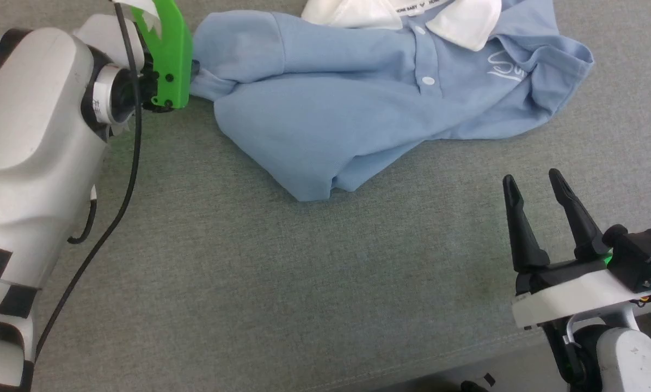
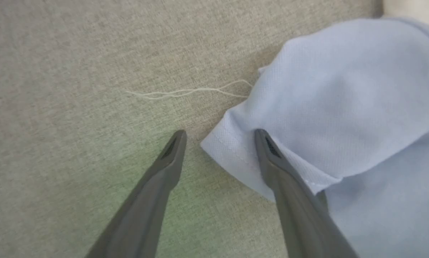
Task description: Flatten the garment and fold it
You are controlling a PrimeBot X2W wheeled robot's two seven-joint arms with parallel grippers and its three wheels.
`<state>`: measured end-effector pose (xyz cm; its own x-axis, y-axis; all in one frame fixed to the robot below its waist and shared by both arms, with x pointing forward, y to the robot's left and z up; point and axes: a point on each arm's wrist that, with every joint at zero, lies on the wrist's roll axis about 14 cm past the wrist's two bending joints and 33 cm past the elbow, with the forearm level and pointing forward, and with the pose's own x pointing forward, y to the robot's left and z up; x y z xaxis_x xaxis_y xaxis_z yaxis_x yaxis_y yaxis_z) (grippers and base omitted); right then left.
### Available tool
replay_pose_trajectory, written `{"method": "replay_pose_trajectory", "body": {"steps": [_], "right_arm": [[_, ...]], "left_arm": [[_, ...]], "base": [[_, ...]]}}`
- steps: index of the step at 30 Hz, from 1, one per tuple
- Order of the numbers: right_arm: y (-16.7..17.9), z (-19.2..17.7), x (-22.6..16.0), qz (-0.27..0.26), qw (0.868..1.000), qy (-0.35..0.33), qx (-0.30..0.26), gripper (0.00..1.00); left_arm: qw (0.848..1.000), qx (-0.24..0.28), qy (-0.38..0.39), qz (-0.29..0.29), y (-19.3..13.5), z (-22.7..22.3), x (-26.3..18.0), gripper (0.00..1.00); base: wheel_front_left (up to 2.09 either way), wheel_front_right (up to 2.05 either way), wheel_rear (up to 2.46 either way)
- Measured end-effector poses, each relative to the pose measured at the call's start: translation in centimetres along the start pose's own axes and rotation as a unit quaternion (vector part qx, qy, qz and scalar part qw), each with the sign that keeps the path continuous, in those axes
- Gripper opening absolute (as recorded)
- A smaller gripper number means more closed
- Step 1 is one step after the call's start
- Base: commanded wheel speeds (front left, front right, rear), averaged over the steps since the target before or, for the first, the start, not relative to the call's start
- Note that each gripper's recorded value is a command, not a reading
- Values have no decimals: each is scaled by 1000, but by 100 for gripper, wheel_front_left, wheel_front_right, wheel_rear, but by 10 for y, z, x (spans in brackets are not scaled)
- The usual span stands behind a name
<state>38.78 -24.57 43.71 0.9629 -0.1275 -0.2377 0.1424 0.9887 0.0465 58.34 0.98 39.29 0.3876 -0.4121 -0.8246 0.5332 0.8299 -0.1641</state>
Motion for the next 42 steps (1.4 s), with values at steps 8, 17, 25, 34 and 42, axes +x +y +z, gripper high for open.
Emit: {"method": "replay_pose_trajectory", "body": {"steps": [8, 17, 25, 34, 42], "right_arm": [[-1, -8, 6, -4, 1000, 8, 0, 100], [11, 2, 12, 15, 1000, -4, 4, 100], [35, 14, 17, 53, 998, -13, 10, 100], [55, 25, 18, 83, 996, -22, 15, 100], [56, 42, 13, 90, 995, -36, 10, 100]], "left_arm": [[1000, -4, -17, 3, 8, -7, 14, 0], [984, -53, -150, 81, 52, 8, -22, 0], [919, -99, -308, 227, 143, 43, -116, 0], [900, -83, -327, 277, 163, 15, -147, 100], [840, -29, -491, 230, 108, 32, -193, 100]], "base": [[0, 0, 0], [0, 0, 0], [0, 0, 0], [0, 0, 0], [0, 0, 0]]}}
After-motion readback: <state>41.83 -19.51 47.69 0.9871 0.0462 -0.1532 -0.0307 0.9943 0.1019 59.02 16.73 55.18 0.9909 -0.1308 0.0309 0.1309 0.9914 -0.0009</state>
